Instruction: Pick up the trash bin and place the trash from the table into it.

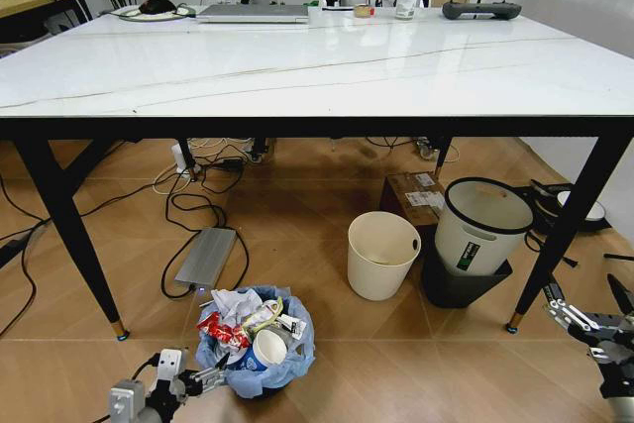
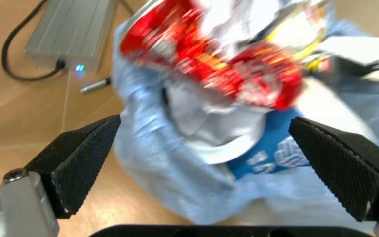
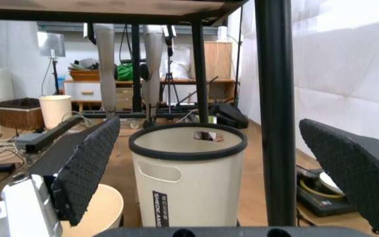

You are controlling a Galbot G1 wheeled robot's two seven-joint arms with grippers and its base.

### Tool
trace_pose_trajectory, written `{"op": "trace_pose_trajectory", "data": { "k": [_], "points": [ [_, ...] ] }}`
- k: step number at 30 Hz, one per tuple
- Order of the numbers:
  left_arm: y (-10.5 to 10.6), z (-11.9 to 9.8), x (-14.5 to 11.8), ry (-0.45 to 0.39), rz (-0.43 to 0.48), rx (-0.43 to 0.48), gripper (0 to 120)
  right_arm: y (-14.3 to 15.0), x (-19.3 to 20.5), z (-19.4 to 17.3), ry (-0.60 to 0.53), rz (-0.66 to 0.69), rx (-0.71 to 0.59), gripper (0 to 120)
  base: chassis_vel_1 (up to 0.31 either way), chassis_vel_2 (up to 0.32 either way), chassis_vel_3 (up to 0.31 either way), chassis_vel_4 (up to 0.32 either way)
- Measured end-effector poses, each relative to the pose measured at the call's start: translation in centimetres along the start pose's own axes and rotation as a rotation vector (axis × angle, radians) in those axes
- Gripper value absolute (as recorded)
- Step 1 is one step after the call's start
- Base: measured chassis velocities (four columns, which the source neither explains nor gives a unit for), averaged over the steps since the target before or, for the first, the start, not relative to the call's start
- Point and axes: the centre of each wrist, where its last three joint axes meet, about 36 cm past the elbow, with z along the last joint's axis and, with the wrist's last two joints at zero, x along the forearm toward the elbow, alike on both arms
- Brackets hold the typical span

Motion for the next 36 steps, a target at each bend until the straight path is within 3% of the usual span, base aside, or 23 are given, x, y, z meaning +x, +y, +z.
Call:
{"op": "trace_pose_trajectory", "data": {
  "k": [5,10,11,14,15,16,17,18,23,29,36],
  "points": [
    [-1.0,-0.3,0.9,-0.114,0.018,-0.072,100,0.0,0.0,0.0,0.0,0.0,0.0,100,0.0,0.0,0.0,0.0],
    [-1.2,-1.1,1.0,-0.282,0.017,-0.128,100,0.0,0.0,0.0,0.0,0.0,0.0,100,0.0,0.0,0.0,0.0],
    [-1.2,-1.1,1.0,-0.282,0.017,-0.128,100,0.0,0.0,0.0,0.0,0.0,0.0,100,0.0,0.0,0.0,0.0],
    [-1.1,-1.8,0.4,-0.406,0.015,-0.156,100,0.0,0.0,0.0,0.0,0.0,0.0,100,0.0,0.0,0.0,0.0],
    [-1.1,-1.8,0.4,-0.41,0.014,-0.157,100,0.0,0.0,0.0,0.0,0.0,0.0,100,0.0,0.0,0.0,0.0],
    [-1.0,-2.1,0.1,-0.476,0.007,-0.171,100,0.0,0.0,0.0,0.0,0.0,0.0,100,0.0,0.0,0.0,0.0],
    [-1.0,-2.2,0.1,-0.483,0.006,-0.172,100,0.0,0.0,0.0,0.0,0.0,0.0,100,0.0,0.0,0.0,0.0],
    [-1.1,-2.7,-0.3,-0.563,-0.022,-0.167,100,0.0,0.0,0.0,0.0,0.0,0.0,100,0.0,0.0,0.0,0.0],
    [-1.0,-2.8,-0.5,-0.626,-0.077,-0.173,100,0.0,0.0,0.0,0.0,0.0,0.0,100,0.0,0.0,0.0,0.0],
    [-1.0,-1.1,-1.0,-0.67,-0.169,-0.186,100,0.0,0.0,0.0,0.0,0.0,0.0,100,0.0,0.0,0.0,0.0],
    [-1.2,-0.8,-1.1,-0.68,-0.194,-0.183,100,0.0,0.0,0.0,0.0,0.0,0.0,100,0.0,0.0,0.0,0.0]
  ]
}}
